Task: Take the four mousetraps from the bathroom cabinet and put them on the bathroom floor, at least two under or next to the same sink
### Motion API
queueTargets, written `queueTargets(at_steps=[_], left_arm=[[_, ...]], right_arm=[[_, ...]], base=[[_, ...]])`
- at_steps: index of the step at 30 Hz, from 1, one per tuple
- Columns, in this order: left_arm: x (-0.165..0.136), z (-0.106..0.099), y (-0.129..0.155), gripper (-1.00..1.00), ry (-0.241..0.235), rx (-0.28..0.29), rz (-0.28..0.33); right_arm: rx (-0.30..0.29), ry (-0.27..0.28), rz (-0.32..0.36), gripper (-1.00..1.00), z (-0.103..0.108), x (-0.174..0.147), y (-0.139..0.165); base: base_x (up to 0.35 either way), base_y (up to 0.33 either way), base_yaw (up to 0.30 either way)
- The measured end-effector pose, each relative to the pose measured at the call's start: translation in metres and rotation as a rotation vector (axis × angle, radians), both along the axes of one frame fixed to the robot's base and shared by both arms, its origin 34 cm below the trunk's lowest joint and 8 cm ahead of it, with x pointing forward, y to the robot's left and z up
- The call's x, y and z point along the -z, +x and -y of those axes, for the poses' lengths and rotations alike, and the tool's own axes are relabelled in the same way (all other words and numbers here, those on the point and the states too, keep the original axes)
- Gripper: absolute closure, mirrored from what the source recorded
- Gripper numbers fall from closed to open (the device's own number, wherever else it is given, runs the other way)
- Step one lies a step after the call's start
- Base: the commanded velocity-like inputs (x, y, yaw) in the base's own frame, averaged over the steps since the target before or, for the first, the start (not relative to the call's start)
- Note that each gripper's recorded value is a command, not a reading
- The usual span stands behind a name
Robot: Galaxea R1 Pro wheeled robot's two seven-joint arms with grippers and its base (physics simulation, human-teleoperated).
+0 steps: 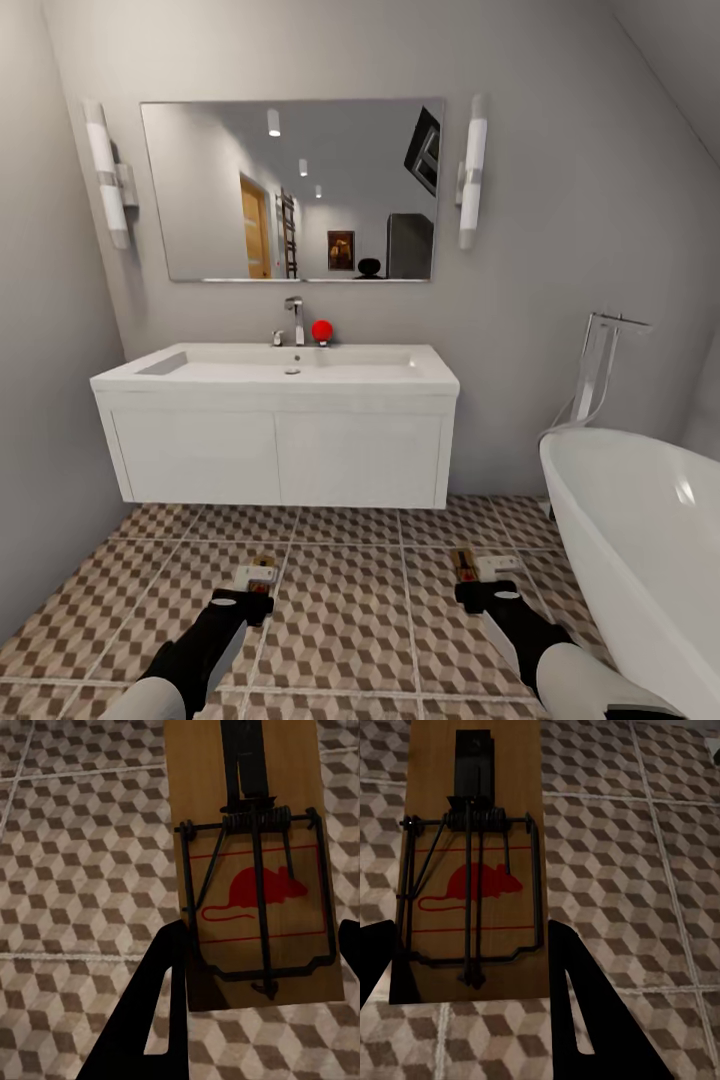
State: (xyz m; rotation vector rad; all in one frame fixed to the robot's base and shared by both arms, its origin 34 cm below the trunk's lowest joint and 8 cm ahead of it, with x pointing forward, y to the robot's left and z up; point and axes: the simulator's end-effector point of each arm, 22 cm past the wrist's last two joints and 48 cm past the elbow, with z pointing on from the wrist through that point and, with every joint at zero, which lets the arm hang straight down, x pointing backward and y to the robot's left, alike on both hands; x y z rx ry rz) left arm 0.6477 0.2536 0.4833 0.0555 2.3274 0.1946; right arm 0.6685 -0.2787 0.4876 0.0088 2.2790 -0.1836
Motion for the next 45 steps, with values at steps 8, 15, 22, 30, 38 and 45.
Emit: queueTargets(at_steps=[8, 15, 22, 30, 38, 45], left_arm=[[0.007, 0.0, 0.003, 1.0, -0.004, -0.002, 0.029], [0.013, 0.002, 0.008, 1.0, -0.014, -0.001, 0.084], [0.021, 0.001, 0.007, 1.0, -0.014, -0.004, 0.1], [0.021, 0.0, 0.007, 1.0, -0.013, -0.01, 0.104], [0.015, 0.001, 0.012, 1.0, -0.021, -0.013, 0.146], [0.016, 0.001, 0.011, 1.0, -0.022, -0.015, 0.14]], right_arm=[[-0.002, 0.0, 0.017, 1.0, 0.001, 0.015, -0.002], [-0.005, 0.003, 0.018, 1.0, -0.002, 0.03, -0.005], [-0.006, 0.003, 0.018, 1.0, -0.003, 0.042, -0.008], [-0.007, 0.003, 0.018, 1.0, -0.003, 0.042, -0.008], [-0.007, 0.004, 0.017, 1.0, -0.004, 0.041, -0.009], [-0.004, 0.008, -0.008, 1.0, -0.004, 0.047, -0.013]], base=[[0.0, 0.0, 0.0], [0.0, 0.0, 0.0], [0.0, 0.0, 0.0], [0.019, 0.0, 0.0], [0.279, 0.0, 0.0], [0.322, 0.0, 0.0]])
